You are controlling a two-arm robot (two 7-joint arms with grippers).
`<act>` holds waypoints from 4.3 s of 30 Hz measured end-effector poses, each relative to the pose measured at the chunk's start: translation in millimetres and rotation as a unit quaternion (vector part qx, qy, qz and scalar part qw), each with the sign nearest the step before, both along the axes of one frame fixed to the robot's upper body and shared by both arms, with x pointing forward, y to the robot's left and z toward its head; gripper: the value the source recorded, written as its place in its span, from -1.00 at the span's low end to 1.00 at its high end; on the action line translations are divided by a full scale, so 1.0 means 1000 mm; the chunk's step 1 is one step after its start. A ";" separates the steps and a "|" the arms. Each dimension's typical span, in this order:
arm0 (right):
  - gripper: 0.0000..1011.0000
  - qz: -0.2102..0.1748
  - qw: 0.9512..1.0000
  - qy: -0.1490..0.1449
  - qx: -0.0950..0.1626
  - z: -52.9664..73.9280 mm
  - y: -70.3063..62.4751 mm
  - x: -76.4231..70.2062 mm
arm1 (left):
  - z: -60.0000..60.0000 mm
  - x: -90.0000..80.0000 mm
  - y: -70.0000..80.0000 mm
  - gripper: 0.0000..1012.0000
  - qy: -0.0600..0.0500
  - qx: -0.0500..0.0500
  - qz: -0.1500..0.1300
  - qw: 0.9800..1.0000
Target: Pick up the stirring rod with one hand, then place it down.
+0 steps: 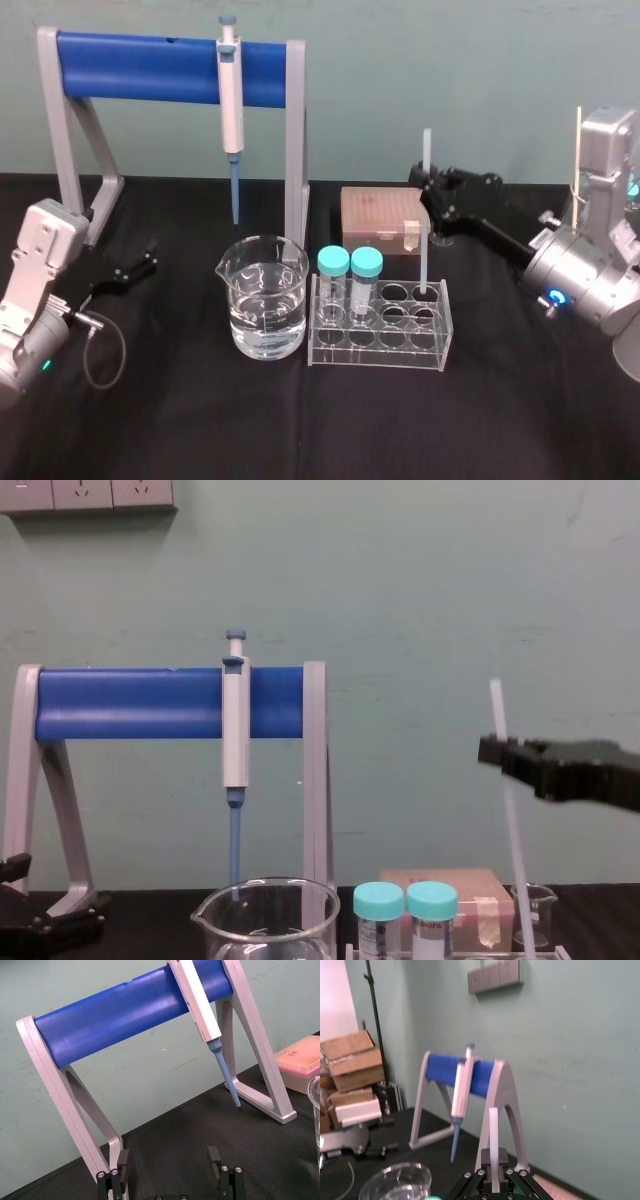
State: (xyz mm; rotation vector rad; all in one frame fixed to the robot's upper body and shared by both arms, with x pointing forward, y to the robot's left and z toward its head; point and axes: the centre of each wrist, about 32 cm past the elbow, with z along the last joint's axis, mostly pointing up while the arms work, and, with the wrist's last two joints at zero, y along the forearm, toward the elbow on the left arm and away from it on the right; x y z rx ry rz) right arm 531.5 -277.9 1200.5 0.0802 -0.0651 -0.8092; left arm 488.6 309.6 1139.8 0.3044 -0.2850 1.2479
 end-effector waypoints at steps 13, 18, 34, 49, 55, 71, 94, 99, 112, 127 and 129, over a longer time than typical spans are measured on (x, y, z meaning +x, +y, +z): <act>-0.86 -0.037 0.996 -0.071 0.028 0.047 -0.010 -0.005 | 0.000 0.000 0.000 0.98 0.000 0.000 0.000 1.000; -0.86 -0.067 0.994 -0.079 0.027 0.055 -0.013 -0.007 | 0.000 0.000 0.000 0.98 0.000 0.000 0.000 1.000; -0.86 -0.109 0.992 -0.065 0.014 0.054 -0.014 -0.011 | 0.000 0.000 0.000 0.98 0.000 0.000 0.000 1.000; -0.86 -0.106 0.993 -0.058 0.010 0.053 -0.013 -0.010 | 0.000 0.000 0.000 0.98 0.000 0.000 0.000 1.000; -0.86 -0.104 0.993 -0.057 0.010 0.052 -0.013 -0.011 | 0.000 0.000 0.000 0.98 0.000 0.000 0.000 1.000; -0.86 -0.101 0.993 -0.056 0.009 0.053 -0.013 -0.013 | 0.000 0.000 0.000 0.98 0.000 0.000 0.000 1.000; -0.86 -0.098 0.994 -0.055 0.009 0.052 -0.013 -0.016 | 0.000 0.000 0.000 0.98 0.000 0.000 0.000 1.000; -0.86 -0.098 0.994 -0.055 0.009 0.052 -0.013 -0.017 | 0.000 0.000 0.000 0.98 0.000 0.000 0.000 1.000; -0.86 -0.099 0.994 -0.055 0.009 0.052 -0.013 -0.015 | 0.000 0.000 0.000 0.98 0.000 0.000 0.000 1.000; -0.86 -0.098 0.994 -0.055 0.010 0.052 -0.013 -0.014 | 0.000 0.000 0.000 0.98 0.000 0.000 0.000 1.000; -0.86 -0.097 0.994 -0.055 0.010 0.052 -0.013 -0.014 | 0.000 0.000 0.000 0.98 0.000 0.000 0.000 1.000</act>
